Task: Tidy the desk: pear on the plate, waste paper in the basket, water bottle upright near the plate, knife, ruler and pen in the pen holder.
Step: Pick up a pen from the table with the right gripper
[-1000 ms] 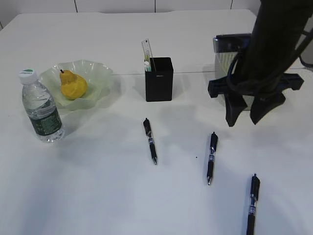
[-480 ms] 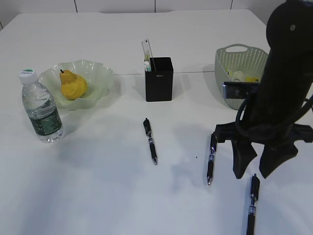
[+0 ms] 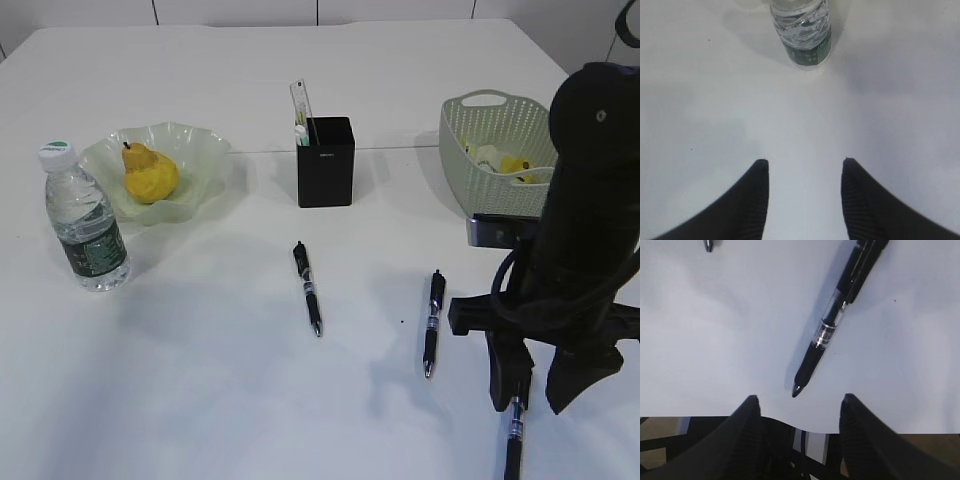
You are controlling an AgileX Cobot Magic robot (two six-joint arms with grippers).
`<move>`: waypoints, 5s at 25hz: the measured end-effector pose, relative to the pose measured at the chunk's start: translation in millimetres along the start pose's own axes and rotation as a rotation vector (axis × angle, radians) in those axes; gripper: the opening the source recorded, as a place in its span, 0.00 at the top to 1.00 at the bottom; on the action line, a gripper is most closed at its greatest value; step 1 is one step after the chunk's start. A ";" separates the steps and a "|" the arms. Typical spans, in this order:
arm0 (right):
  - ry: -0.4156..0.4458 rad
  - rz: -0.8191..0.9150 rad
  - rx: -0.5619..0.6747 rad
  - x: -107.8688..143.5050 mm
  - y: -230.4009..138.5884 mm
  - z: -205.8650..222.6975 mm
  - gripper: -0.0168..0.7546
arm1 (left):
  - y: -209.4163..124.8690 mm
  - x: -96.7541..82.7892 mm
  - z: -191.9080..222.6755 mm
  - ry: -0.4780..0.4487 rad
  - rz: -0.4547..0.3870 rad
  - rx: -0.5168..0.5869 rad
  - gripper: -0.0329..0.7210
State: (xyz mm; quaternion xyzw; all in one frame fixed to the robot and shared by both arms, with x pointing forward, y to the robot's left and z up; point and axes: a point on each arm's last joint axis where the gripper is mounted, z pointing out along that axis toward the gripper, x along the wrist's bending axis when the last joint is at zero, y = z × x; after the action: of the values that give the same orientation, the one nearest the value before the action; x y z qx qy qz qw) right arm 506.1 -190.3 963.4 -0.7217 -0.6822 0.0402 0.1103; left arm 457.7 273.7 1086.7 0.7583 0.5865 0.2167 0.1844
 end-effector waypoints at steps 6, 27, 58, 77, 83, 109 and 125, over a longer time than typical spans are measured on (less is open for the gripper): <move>0.005 0.000 -0.015 0.9 1.7 -1.4 0.45 | 0.3 -0.1 0.0 -0.001 -0.001 -0.004 0.52; -0.075 0.247 -0.211 -8.6 18.8 -2.9 0.45 | 2.1 -0.1 0.0 -0.001 -0.003 -0.023 0.52; -0.077 0.341 -0.181 -6.5 36.5 28.3 0.45 | 2.1 -0.3 0.0 -0.004 -0.005 -0.024 0.52; -0.145 0.356 -0.140 -16.2 26.8 41.2 0.60 | 2.1 -0.3 0.0 -0.004 -0.005 -0.024 0.52; -0.096 0.353 -0.205 -12.9 33.4 40.6 0.60 | 2.0 -0.5 0.0 -0.006 -0.006 -0.022 0.52; -0.122 0.339 -0.203 -14.7 39.6 52.7 0.61 | 1.6 -2.5 0.0 -0.027 -0.024 -0.017 0.52; -0.173 0.301 -0.213 -19.0 40.0 51.9 0.61 | 1.6 -2.5 0.0 -0.027 -0.024 -0.017 0.52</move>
State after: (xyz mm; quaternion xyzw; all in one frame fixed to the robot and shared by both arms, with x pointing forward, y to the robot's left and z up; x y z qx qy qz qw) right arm 533.1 -205.6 902.6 -0.8170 -0.5738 0.0457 -0.0331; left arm 458.4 270.9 1087.2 0.7525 0.5911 0.2092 0.2014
